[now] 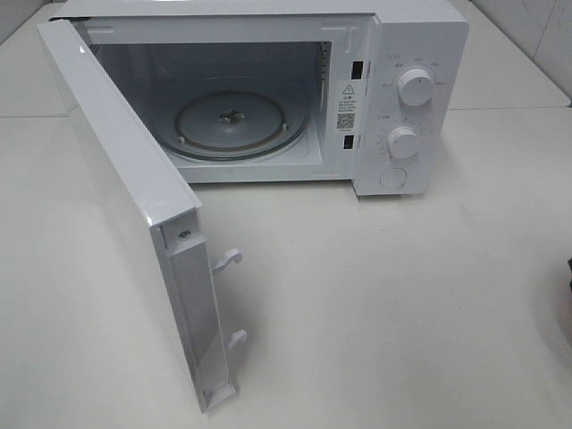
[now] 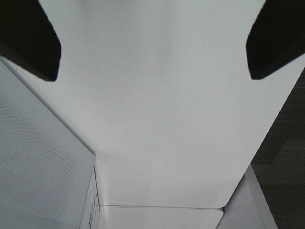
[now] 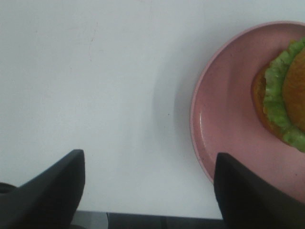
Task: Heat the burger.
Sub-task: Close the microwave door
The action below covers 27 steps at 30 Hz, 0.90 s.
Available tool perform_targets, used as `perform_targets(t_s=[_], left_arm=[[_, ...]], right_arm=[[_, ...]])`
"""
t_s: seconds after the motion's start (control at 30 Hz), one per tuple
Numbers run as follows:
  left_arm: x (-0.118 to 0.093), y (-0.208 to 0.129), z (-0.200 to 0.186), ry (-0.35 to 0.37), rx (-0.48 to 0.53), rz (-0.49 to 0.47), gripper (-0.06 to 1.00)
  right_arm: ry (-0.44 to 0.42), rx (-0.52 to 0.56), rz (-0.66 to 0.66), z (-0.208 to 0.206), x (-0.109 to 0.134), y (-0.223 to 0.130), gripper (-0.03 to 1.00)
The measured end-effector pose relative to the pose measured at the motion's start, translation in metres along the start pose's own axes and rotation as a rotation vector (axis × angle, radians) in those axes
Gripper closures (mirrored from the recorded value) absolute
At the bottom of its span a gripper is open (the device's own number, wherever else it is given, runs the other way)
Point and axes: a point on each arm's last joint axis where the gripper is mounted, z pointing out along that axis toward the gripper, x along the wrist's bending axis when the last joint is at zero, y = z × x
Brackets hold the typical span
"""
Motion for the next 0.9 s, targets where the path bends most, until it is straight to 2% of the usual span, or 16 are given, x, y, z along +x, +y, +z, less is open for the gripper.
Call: perform_targets(t_s=[0.17, 0.3, 0.37, 0.47, 0.53, 0.9], left_arm=[[0.000, 0.000, 0.000, 0.000, 0.000, 0.000, -0.03], [0.000, 0.000, 0.000, 0.000, 0.000, 0.000, -0.03], [0.000, 0.000, 0.000, 0.000, 0.000, 0.000, -0.03], [0.000, 0.000, 0.000, 0.000, 0.000, 0.000, -0.03], [0.000, 0.000, 0.000, 0.000, 0.000, 0.000, -0.03], [0.000, 0.000, 0.000, 0.000, 0.000, 0.000, -0.03]], right_arm=[[-0.018, 0.032, -0.001, -0.012, -0.005, -0.011, 0.25], [-0.014, 0.004, -0.017, -0.024, -0.009, -0.017, 0.25], [0.015, -0.105, -0.034, -0.045, -0.014, -0.027, 0.25], [0.024, -0.138, -0.033, -0.051, -0.015, -0.030, 0.25], [0.046, -0.250, -0.027, -0.068, -0.021, -0.045, 0.25], [0.074, -0.407, 0.028, -0.077, -0.030, -0.082, 0.25]])
